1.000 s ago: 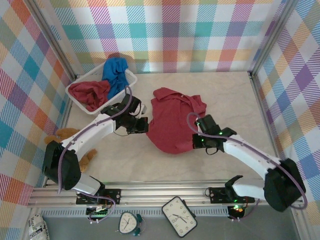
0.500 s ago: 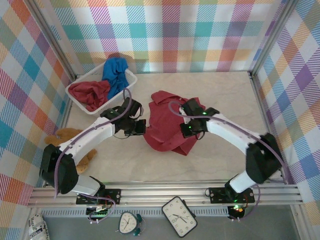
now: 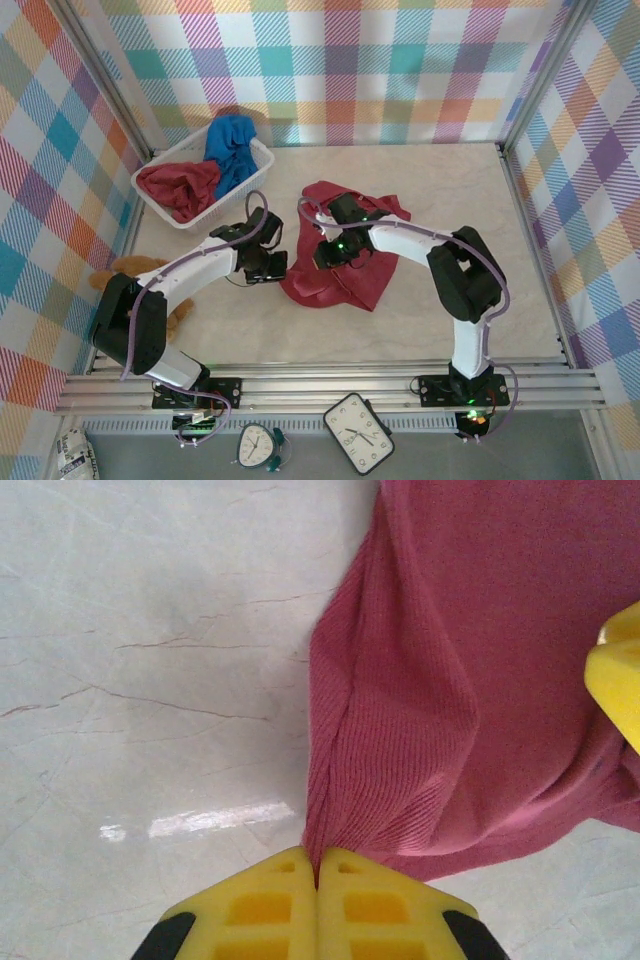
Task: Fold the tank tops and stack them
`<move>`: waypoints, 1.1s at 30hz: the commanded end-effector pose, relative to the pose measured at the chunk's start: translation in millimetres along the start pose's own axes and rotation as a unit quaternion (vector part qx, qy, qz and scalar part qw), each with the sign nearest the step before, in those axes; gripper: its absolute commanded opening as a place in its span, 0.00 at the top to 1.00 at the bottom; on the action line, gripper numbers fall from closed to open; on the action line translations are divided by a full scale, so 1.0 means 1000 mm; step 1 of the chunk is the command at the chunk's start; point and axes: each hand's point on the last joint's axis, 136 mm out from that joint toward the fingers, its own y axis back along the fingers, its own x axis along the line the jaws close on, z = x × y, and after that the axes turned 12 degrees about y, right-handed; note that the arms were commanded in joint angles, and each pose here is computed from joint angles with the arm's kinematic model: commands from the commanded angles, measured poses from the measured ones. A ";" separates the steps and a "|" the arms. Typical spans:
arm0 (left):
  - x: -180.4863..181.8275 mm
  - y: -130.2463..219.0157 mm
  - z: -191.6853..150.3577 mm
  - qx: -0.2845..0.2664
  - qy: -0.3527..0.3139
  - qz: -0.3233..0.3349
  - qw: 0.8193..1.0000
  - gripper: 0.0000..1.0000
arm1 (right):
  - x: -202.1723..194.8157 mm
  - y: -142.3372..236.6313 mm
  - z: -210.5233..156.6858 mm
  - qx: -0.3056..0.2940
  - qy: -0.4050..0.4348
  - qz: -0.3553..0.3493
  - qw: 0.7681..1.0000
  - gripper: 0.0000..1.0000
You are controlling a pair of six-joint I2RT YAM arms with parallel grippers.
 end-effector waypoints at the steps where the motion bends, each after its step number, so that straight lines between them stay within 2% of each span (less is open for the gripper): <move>1: 0.015 -0.004 0.003 -0.003 0.018 0.013 1.000 0.99 | 0.018 0.022 0.011 -0.040 0.025 0.022 0.999 0.76; 3: 0.021 -0.005 0.003 -0.002 0.023 0.016 1.000 0.99 | 0.009 0.043 -0.005 -0.046 0.036 -0.019 0.998 0.72; 6: 0.027 -0.006 0.004 -0.001 0.026 0.019 0.999 0.99 | -0.013 0.065 -0.045 -0.021 0.050 -0.101 0.993 0.71; 9: 0.029 -0.009 0.007 0.003 0.030 0.016 0.999 0.99 | -0.026 0.061 -0.089 0.026 0.066 -0.130 0.989 0.72; 11: 0.030 -0.012 0.009 0.006 0.033 0.014 0.999 0.99 | -0.028 0.056 -0.101 0.045 0.090 -0.139 0.985 0.72; 15: 0.027 -0.015 0.012 0.011 0.034 0.010 0.999 0.99 | -0.017 0.042 -0.090 0.038 0.161 -0.143 0.976 0.71; 18: 0.027 -0.013 0.013 0.011 0.034 0.009 0.999 0.99 | -0.012 0.027 -0.084 0.055 0.219 -0.162 0.961 0.69; 24: 0.033 -0.012 0.007 0.013 0.034 0.015 0.999 0.99 | -0.018 0.011 -0.081 0.085 0.236 -0.177 0.952 0.68; 29: 0.040 -0.010 0.005 0.014 0.030 0.025 0.999 0.99 | -0.034 0.015 -0.089 0.121 0.237 -0.215 0.940 0.68; 33: 0.045 -0.010 0.006 0.013 0.029 0.032 0.999 0.99 | -0.019 0.031 -0.091 0.092 0.239 -0.196 0.947 0.61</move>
